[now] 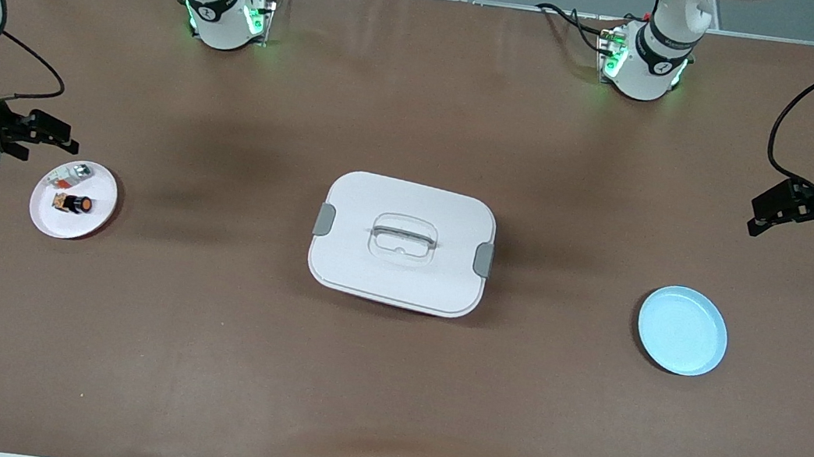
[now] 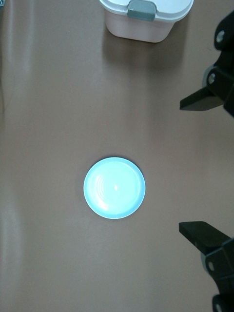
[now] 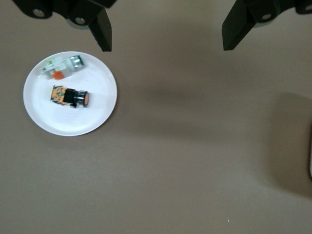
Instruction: Transfer orange switch to right arm and place
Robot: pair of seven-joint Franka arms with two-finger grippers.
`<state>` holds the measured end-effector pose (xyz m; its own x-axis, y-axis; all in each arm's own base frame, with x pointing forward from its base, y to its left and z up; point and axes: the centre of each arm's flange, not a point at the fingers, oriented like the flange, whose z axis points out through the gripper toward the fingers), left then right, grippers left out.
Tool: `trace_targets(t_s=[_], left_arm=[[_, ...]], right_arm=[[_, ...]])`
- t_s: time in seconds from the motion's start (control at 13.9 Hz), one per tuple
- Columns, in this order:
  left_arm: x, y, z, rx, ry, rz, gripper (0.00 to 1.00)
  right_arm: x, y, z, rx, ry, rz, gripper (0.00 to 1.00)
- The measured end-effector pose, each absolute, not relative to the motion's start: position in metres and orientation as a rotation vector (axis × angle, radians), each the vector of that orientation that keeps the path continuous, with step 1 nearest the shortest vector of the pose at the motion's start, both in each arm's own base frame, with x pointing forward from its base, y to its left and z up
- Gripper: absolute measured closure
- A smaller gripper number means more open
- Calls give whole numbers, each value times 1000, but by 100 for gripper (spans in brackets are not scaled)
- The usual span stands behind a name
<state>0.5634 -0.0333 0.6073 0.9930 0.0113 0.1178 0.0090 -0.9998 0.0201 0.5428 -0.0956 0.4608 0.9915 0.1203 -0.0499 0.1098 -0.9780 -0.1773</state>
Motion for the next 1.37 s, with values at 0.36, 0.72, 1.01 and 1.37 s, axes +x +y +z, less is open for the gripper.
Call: trace_targets(t_s=[0.36, 0.72, 1.01, 1.37], left_arm=[[563, -33, 608, 3116, 16, 185, 0], [563, -33, 608, 3116, 15, 185, 0], [563, -34, 607, 3117, 15, 180, 0], [561, -34, 606, 3119, 14, 154, 0]], right_arm=[[542, -14, 520, -2990, 17, 32, 0], [552, 1, 583, -3079, 81, -71, 0], [554, 18, 579, -3086, 169, -40, 0], [533, 30, 613, -3100, 210, 156, 0]])
